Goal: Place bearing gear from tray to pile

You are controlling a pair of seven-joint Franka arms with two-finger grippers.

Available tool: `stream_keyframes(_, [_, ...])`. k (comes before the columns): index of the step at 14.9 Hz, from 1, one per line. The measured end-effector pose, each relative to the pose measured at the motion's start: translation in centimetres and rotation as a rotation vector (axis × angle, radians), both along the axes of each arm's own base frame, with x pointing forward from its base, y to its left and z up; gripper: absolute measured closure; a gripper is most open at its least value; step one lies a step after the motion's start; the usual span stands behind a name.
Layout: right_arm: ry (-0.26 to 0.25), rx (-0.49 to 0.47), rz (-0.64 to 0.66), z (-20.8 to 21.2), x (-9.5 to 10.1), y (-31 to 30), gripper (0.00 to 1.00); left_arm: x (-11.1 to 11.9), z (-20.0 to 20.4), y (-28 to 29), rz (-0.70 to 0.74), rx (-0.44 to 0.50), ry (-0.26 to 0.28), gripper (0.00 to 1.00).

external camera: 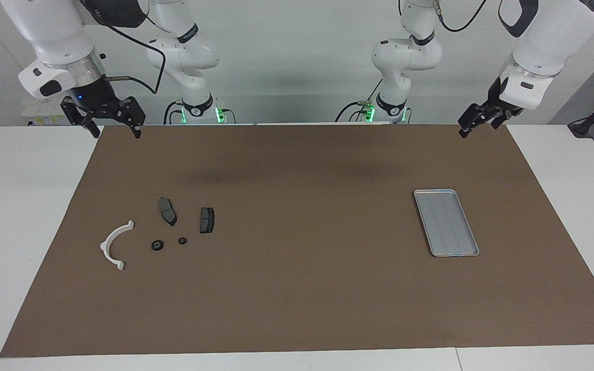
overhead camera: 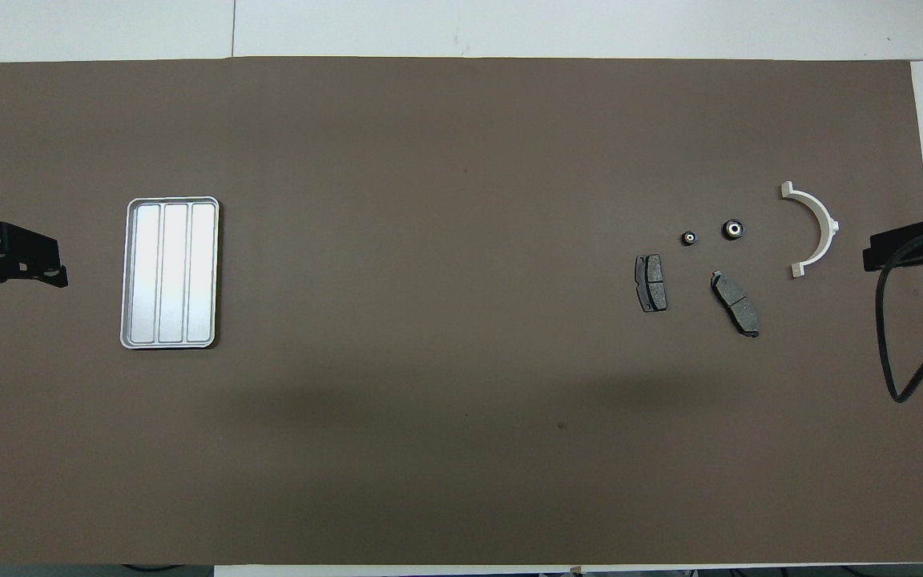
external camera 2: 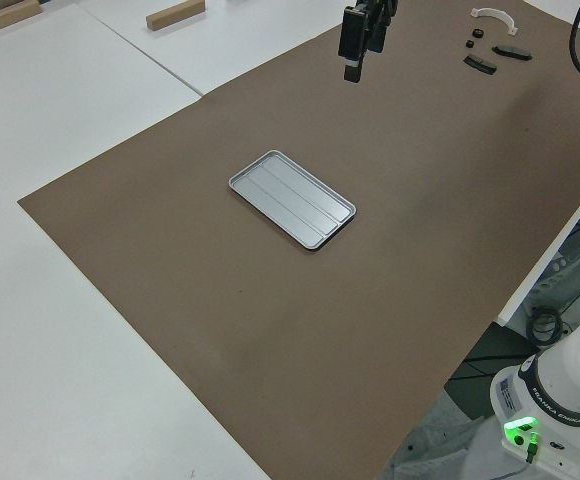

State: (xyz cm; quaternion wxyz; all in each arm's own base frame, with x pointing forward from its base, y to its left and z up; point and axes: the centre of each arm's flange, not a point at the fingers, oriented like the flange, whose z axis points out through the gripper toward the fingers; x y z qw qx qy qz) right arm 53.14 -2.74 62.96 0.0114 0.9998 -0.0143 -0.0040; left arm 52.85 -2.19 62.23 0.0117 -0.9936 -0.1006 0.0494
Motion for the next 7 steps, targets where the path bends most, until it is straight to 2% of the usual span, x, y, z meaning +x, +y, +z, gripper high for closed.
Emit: stream_keyframes(7, [-0.001, 0.0, 0.002, 0.08, -0.03, 0.13, 0.0, 0.0, 0.0, 0.0, 0.0, 0.0, 0.0, 0.0])
